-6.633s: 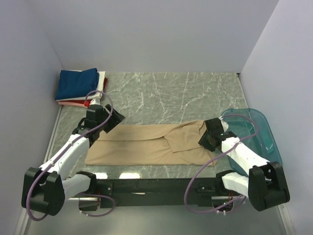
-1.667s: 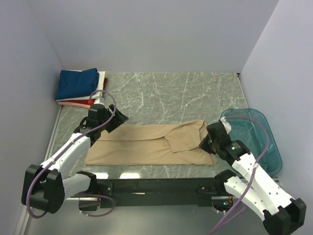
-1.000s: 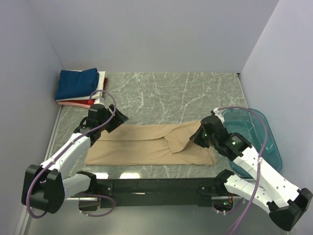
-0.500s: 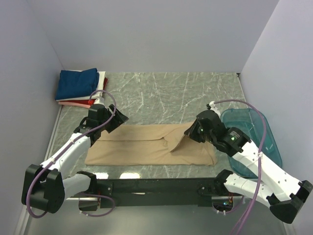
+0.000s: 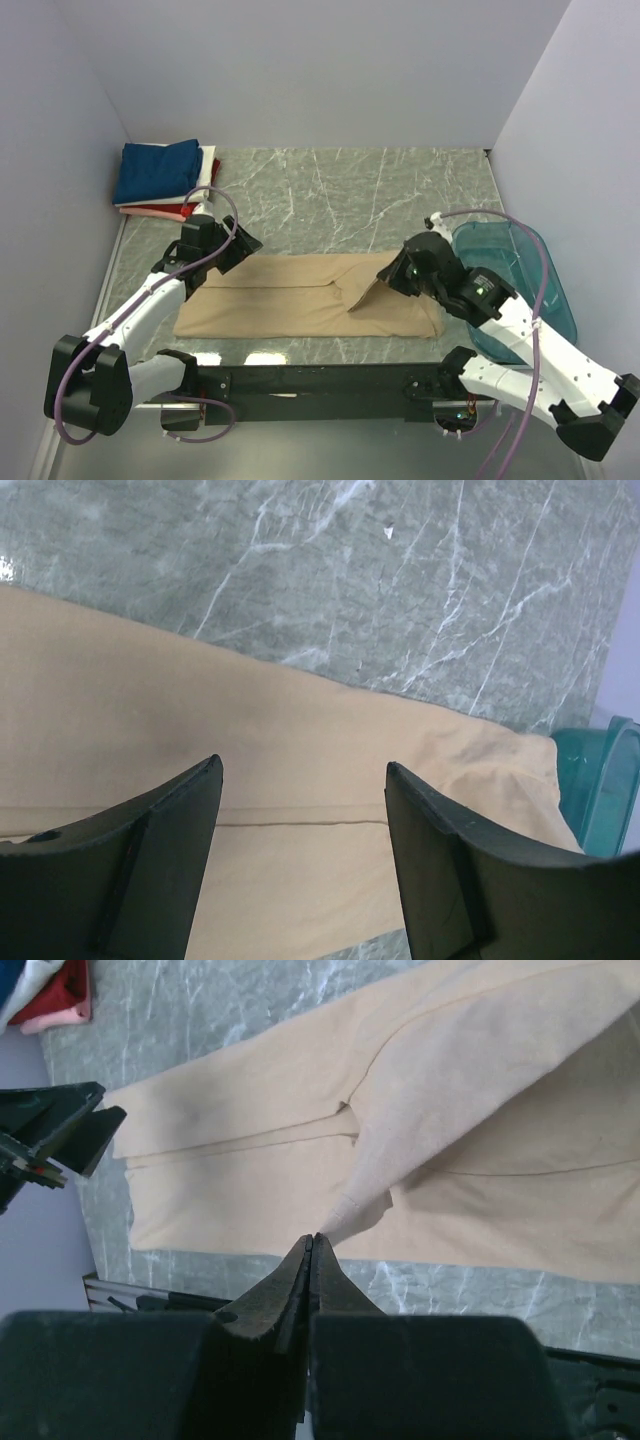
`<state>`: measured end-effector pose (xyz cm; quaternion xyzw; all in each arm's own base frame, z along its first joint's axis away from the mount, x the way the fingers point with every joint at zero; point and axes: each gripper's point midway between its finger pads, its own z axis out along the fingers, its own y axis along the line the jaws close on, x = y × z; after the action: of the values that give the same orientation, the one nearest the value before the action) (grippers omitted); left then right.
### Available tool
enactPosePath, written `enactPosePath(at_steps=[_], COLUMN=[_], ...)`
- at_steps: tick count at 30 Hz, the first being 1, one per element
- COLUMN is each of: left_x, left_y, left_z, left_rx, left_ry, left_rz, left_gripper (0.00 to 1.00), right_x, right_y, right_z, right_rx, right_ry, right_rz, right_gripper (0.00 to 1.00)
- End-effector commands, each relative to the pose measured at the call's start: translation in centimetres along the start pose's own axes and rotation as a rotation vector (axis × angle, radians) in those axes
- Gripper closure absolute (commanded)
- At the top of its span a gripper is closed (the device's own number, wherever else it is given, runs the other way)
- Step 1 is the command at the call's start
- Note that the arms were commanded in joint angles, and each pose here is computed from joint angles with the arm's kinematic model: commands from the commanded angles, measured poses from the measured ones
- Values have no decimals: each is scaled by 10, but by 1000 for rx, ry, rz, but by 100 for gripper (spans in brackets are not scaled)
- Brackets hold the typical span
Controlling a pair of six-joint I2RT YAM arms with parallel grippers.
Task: Fold and stack the t-shirts
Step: Fold the tshirt
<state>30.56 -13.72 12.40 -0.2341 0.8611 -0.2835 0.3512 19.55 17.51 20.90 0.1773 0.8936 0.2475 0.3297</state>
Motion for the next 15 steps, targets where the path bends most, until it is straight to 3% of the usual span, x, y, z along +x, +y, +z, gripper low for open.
enactPosePath(at_steps=[1, 5, 8, 9, 11, 15], left_x=[-2, 0, 3, 3, 3, 3], left_y=[-6, -4, -2, -2, -2, 0], left_z=[2, 4, 7, 8, 8, 8], left_rx=[32, 29, 22, 23, 24, 17], left_ry=[-12, -8, 5, 6, 7, 7], left_rz=[2, 1, -3, -4, -4, -1], left_gripper=[28, 29, 29, 29, 29, 29], right_x=[23, 70, 95, 95, 84, 57], right_y=[-33, -84, -111, -114, -114, -87], right_z=[5, 18, 21, 20, 14, 16], right_rx=[66, 136, 163, 167, 170, 163], right_ry=[31, 129, 176, 171, 126, 76], right_rz=[21, 61, 93, 97, 85, -21], right_gripper=[100, 100, 80, 71, 64, 62])
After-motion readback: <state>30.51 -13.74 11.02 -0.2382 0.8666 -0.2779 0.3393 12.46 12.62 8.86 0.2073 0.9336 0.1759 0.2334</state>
